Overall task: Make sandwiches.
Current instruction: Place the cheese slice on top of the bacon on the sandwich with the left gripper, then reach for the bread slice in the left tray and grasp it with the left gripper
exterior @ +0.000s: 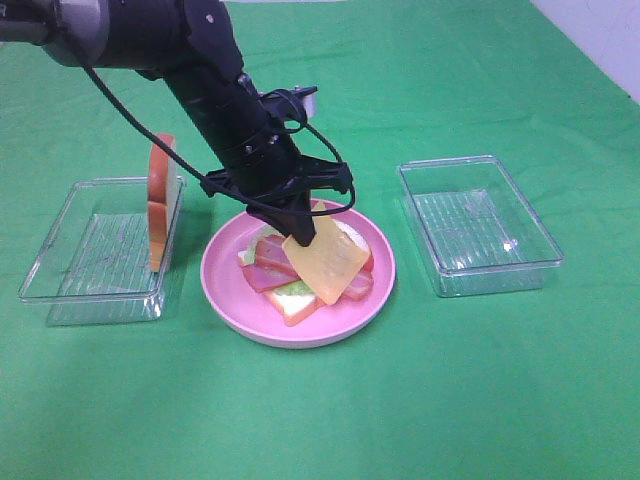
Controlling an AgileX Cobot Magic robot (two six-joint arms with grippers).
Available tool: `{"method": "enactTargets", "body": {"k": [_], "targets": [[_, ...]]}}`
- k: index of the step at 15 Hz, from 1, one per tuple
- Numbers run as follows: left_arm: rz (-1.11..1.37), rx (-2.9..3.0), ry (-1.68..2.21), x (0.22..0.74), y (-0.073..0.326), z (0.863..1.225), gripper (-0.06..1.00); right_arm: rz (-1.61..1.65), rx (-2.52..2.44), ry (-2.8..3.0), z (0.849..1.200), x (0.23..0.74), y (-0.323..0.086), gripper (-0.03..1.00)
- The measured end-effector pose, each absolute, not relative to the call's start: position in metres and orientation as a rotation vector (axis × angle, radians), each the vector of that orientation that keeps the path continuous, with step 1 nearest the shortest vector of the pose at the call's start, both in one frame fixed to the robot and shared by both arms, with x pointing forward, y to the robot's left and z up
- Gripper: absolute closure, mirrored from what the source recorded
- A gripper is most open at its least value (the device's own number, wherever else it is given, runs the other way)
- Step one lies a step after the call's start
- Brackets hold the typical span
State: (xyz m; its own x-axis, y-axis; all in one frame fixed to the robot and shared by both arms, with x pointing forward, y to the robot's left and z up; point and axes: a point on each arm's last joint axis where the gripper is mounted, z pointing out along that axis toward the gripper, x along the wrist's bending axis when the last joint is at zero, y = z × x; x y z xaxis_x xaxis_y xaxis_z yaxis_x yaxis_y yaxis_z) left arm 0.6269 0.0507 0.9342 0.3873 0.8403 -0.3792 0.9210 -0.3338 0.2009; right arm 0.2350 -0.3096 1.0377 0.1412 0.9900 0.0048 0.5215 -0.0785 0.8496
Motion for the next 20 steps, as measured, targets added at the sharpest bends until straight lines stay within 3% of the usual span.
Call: {"method": "enactTargets", "body": {"k": [9,10,11,13,14,16,20], "targets": [[-0.247,2.326,1.537,0.630,0.057,0.925,0.93,0.823,1.699,1.470,1.038,0.235,-0.310,0.00],[-0.227,2.332,1.557,0.631,0.059,0.924,0.70,0.823,1.699,1.470,1.038,0.235,-0.310,0.00],[-0.221,2.335,1.559,0.631,0.060,0.924,0.58,0.823,1.699,1.470,1.038,0.235,-0.310,0.00],[-0.204,2.344,1.561,0.631,0.061,0.924,0.10,0.823,1.699,1.470,1.038,0.235,-0.310,0.00],[-0.196,2.346,1.559,0.632,0.061,0.926,0.01,0.823,1.699,1.470,1.038,0.235,-0.310,0.00],[-0.186,2.359,1.536,0.635,0.059,0.938,-0.04,0.823,1.699,1.470,1.038,0.235,-0.310,0.00],[-0.120,2.353,1.495,0.646,0.056,0.998,-0.04,0.823,1.699,1.470,1.038,0.235,-0.310,0.00]]}}
